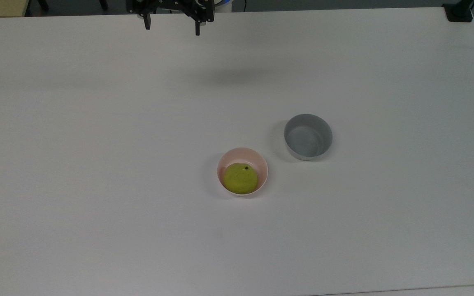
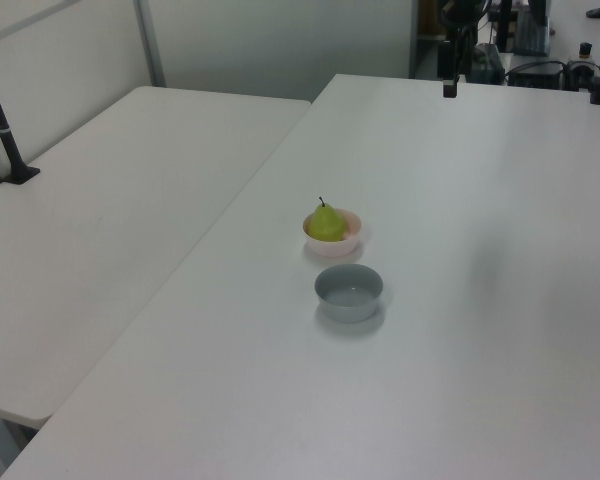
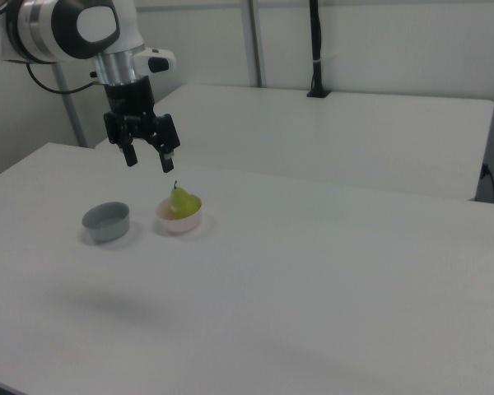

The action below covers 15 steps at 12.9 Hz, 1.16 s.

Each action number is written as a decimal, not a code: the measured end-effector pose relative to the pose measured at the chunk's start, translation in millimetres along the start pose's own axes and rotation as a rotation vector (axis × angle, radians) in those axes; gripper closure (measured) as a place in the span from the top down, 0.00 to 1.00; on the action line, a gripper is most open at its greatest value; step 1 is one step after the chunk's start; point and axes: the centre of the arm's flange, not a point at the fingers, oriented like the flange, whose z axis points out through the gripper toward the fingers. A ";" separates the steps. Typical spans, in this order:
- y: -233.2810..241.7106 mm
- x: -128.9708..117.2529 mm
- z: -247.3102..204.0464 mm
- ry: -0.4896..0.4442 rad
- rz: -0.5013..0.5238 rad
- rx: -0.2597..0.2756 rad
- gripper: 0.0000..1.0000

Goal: Pick up a pear from the bowl
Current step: 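Lower the open gripper down over the green pear in the pink bowl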

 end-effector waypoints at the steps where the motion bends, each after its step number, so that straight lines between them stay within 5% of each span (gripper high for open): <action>1: 0.4 0.0 0.0 0.000 0.000 0.000 1.00; 10: 2.2 4.3 8.7 -0.016 0.000 0.000 1.00; 15: -6.8 23.0 14.4 0.067 -0.057 0.006 1.00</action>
